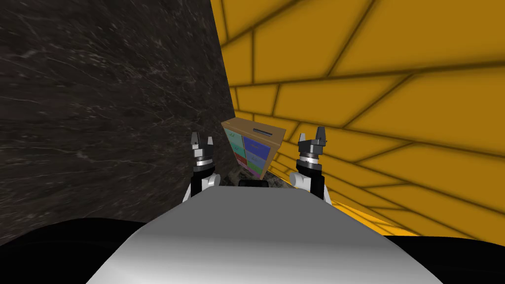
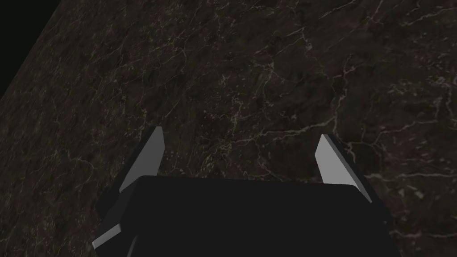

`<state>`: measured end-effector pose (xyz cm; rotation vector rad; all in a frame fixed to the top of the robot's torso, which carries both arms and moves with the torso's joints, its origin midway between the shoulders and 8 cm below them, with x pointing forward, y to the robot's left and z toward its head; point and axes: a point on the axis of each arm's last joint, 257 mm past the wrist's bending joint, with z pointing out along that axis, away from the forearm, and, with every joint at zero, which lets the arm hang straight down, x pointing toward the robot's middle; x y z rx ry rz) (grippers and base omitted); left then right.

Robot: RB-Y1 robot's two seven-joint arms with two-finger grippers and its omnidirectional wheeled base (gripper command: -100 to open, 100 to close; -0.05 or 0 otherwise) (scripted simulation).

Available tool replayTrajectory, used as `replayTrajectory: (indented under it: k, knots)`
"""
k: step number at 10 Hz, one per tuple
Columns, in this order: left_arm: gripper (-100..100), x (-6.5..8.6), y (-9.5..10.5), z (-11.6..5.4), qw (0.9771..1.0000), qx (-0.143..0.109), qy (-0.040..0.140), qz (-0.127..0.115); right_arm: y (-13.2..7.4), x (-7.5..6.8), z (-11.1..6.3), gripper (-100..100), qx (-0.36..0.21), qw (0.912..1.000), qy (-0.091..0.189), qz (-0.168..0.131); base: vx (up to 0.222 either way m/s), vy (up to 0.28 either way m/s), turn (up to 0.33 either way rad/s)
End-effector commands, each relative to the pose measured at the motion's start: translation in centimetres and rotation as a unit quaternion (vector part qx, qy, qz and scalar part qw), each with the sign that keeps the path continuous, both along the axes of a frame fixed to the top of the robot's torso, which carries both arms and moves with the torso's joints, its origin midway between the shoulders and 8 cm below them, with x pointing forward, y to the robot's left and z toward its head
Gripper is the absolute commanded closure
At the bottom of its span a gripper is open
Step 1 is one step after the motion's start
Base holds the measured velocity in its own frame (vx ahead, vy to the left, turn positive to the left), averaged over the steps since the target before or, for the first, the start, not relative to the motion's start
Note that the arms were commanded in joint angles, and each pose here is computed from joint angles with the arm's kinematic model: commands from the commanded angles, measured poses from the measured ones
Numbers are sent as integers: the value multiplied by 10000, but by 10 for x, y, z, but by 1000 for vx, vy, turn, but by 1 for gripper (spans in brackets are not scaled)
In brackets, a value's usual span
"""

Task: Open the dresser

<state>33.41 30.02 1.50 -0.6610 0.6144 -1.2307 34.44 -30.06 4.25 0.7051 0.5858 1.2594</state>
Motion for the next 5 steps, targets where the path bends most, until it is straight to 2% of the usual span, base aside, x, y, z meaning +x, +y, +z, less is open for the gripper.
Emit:
replayTrajectory:
  k: [1, 5]
  knots:
    - [0, 0, 0, 0, 10000, 0, 0, 0, 0, 0, 0, 0, 0, 10000, 0, 0, 0, 0, 0]
    - [0, 0, 0, 0, 10000, 0, -1, 0, 0, 0, 0, 0, 0, 10000, -1, 0, 0, 0, 0]
